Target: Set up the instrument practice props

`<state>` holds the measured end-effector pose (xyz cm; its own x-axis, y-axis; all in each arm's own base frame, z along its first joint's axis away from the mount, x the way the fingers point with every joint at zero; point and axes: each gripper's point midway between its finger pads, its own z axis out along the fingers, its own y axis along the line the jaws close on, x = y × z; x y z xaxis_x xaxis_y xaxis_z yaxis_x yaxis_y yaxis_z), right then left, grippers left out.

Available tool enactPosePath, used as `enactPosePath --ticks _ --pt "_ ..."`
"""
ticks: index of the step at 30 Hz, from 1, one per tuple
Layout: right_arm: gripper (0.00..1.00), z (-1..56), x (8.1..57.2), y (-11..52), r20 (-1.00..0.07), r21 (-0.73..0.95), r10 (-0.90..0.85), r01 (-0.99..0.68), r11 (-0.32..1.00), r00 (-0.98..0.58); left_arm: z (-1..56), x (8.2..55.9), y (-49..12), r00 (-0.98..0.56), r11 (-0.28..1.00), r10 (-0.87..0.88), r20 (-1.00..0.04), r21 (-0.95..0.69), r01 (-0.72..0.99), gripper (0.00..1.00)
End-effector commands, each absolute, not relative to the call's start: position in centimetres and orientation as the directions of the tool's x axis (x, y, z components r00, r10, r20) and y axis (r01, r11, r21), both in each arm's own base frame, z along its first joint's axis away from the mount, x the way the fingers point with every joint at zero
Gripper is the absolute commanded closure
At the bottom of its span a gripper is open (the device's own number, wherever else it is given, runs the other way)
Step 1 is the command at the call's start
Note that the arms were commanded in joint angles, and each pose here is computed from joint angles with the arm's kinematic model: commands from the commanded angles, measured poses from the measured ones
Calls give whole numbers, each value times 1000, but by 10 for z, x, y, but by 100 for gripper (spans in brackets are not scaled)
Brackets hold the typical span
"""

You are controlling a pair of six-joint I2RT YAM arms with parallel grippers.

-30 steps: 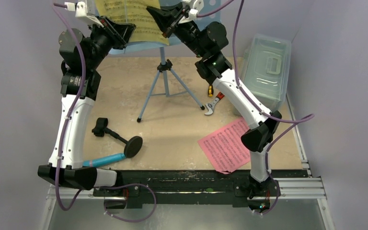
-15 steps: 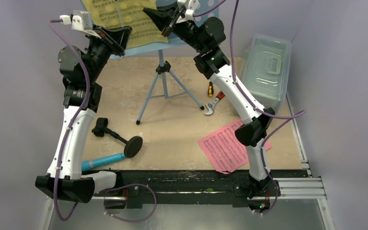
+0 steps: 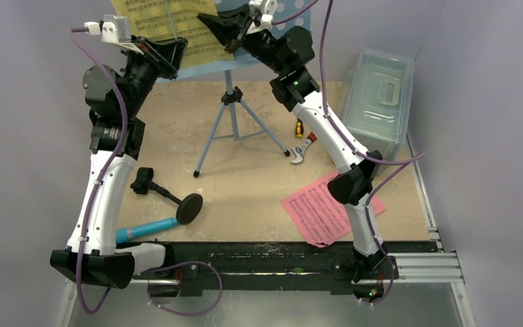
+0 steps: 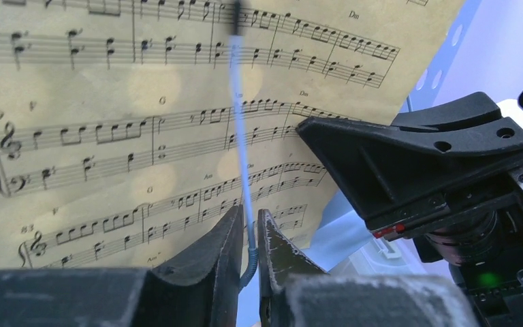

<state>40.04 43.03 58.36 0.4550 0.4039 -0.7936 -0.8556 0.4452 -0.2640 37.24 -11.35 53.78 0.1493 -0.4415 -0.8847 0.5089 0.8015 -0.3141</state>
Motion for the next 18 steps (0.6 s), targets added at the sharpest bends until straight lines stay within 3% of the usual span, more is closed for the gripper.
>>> enactPosePath --ticks 1,2,6,7,14,18 --pt "100 609 393 415 -757 -254 439 -837 484 484 550 362 -108 170 809 -449 -877 -317 496 80" --pt "97 612 392 412 -757 -247 439 -833 495 485 551 361 -107 172 811 -449 -877 -319 491 75" --pt "53 616 395 399 -768 -206 419 -806 555 485 542 363 -98 131 832 -446 -885 -357 424 62" --pt "49 618 394 394 -769 -196 416 -798 570 486 541 363 -96 122 836 -446 -887 -364 410 59" --pt "36 631 391 357 -825 -81 372 -740 668 426 537 350 -88 103 853 -439 -893 -378 361 45" --pt "21 621 385 323 -896 -11 286 -660 751 340 529 337 -76 93 881 -410 -907 -368 296 28"
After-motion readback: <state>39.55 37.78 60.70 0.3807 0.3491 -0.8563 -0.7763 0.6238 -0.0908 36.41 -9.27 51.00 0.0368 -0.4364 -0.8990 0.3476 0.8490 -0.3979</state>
